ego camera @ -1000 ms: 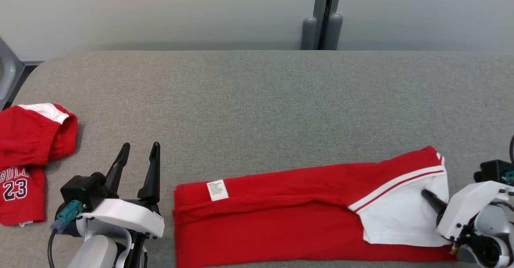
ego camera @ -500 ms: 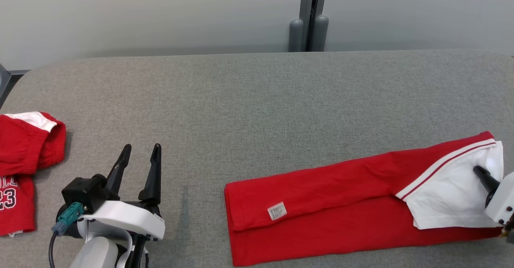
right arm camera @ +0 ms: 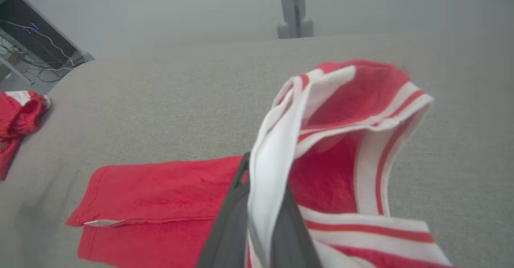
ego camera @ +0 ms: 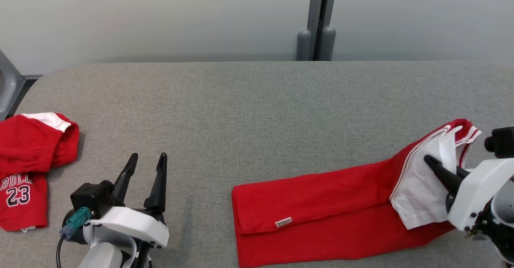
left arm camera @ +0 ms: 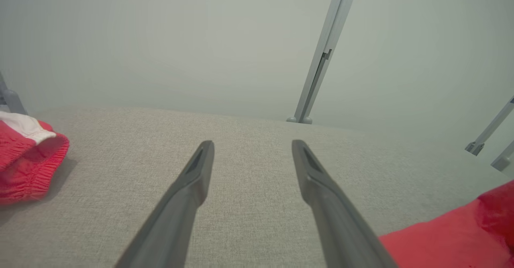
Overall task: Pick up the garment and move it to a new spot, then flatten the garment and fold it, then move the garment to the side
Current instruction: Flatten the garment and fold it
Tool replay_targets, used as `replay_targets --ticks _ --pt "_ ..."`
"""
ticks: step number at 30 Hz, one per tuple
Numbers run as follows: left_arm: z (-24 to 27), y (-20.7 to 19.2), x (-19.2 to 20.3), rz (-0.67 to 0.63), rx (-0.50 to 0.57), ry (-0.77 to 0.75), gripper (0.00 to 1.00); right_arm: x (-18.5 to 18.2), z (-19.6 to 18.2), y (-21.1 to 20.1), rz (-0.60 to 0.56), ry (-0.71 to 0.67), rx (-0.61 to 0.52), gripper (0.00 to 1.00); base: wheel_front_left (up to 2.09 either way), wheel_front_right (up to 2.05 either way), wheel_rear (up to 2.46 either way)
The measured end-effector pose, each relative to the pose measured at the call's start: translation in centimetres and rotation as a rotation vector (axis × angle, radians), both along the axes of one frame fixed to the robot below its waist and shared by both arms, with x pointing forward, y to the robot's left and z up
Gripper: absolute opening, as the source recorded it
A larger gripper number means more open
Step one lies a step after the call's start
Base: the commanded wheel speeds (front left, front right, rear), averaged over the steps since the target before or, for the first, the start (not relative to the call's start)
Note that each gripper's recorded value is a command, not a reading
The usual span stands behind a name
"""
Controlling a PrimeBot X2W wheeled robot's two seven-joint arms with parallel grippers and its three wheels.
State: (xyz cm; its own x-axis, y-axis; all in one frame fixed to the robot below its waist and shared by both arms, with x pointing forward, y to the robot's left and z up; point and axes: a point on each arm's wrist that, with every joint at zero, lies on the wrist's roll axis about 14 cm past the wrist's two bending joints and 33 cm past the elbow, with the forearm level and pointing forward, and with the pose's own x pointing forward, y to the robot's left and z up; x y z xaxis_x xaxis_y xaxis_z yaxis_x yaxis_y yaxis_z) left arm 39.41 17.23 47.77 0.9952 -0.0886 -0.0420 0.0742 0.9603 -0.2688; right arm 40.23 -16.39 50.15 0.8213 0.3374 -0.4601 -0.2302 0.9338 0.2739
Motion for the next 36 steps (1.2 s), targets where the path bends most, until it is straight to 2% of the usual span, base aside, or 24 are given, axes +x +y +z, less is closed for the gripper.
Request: replay_targets --ticks 2,10,19,29,33,36 --pt "-0.1 0.2 -0.1 0.004 0.001 0.002 1.0 -0.2 0.0 0.9 0.028 0.004 0.0 0.0 0.0 0.0 0.0" --pt "-0.4 1.5 -1.5 0.047 -0.003 0.014 1.0 -1.6 0.3 9.1 0.272 0.024 0.038 0.0 0.0 0.0 0.0" --pt "-0.6 4.6 -3.5 0.145 -0.006 0.025 1.0 -3.1 -2.3 15.4 0.456 0.134 0.067 0.0 0.0 0.0 0.0" --pt "-0.9 6.9 -5.6 0.229 -0.017 0.033 1.0 -4.2 -5.1 20.6 0.581 0.256 0.098 0.0 0.0 0.0 0.0" --pt "-0.9 7.5 -6.0 0.246 -0.016 0.034 1.0 -4.2 -5.8 21.6 0.597 0.269 0.099 0.0 0.0 0.0 0.0" --pt "-0.9 7.7 -6.1 0.252 -0.015 0.036 1.0 -4.3 -6.2 22.1 0.602 0.279 0.104 0.07 0.0 0.0 0.0"
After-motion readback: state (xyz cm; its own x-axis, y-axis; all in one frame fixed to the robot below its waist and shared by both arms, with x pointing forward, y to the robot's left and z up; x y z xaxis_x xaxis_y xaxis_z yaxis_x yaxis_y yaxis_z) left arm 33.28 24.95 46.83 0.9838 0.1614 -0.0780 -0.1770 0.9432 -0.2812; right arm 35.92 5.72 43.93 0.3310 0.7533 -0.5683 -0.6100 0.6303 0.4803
